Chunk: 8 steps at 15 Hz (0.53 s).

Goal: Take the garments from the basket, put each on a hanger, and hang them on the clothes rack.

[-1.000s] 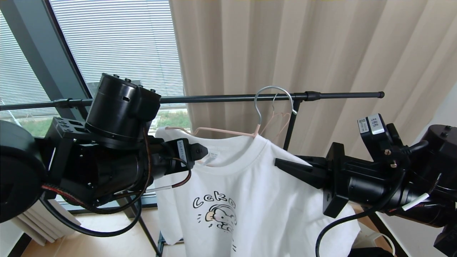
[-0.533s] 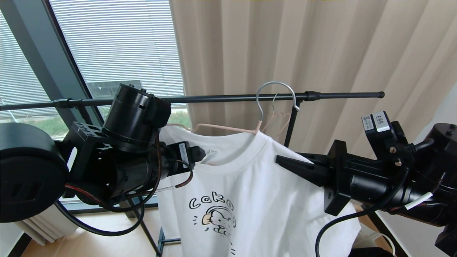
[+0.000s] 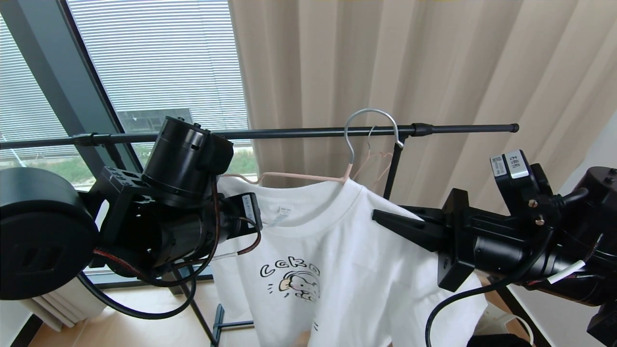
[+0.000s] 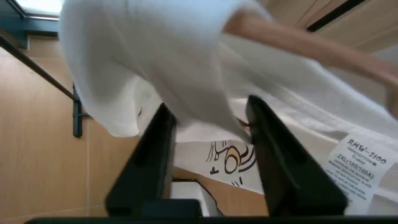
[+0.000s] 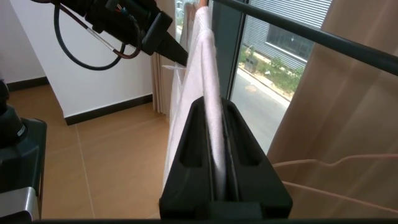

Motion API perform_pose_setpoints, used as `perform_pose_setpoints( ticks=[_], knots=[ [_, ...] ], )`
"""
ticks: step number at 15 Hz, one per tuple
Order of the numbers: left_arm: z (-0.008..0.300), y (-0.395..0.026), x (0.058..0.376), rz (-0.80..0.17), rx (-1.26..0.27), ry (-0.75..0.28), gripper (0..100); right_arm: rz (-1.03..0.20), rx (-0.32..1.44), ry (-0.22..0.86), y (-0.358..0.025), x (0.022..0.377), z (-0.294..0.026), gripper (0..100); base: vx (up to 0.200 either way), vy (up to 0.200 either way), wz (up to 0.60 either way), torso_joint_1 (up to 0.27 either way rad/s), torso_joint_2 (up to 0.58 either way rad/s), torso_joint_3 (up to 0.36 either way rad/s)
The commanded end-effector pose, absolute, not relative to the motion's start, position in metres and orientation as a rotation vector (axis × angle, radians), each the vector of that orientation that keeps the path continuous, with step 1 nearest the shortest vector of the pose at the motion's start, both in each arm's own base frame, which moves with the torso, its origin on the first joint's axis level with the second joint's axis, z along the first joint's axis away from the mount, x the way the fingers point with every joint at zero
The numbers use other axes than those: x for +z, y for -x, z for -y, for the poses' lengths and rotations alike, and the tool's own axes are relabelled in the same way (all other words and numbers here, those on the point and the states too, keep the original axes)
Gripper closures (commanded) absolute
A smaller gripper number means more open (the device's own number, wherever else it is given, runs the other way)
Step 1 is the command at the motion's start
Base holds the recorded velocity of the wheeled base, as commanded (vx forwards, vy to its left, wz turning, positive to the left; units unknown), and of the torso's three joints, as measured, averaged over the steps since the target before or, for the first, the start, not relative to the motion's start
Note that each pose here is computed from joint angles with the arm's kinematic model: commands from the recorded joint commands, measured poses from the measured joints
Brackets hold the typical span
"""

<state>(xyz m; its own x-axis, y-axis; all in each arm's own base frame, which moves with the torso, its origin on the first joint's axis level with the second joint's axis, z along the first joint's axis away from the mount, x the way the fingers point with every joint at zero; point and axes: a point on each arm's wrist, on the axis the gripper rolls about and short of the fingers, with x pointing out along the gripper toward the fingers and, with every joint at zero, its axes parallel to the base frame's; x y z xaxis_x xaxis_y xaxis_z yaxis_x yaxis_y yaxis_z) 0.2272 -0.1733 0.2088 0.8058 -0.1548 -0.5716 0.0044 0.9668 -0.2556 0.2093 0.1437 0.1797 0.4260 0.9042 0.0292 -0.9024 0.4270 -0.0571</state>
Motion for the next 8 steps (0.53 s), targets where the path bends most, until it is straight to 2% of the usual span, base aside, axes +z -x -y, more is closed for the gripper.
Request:
perform_pose_setpoints(
  ticks=[1,8],
  knots=[
    [0.175,-0.224,0.211,-0.617,-0.086,0.238,100,0.049,1.13,0.034,-0.211,0.177,-0.145,100,0.0,0.0,0.0,0.0,0.0,0.0],
    [0.175,-0.211,0.222,-0.584,-0.132,0.215,100,0.031,1.126,0.034,-0.215,0.173,-0.146,100,0.0,0.0,0.0,0.0,0.0,0.0]
  ],
)
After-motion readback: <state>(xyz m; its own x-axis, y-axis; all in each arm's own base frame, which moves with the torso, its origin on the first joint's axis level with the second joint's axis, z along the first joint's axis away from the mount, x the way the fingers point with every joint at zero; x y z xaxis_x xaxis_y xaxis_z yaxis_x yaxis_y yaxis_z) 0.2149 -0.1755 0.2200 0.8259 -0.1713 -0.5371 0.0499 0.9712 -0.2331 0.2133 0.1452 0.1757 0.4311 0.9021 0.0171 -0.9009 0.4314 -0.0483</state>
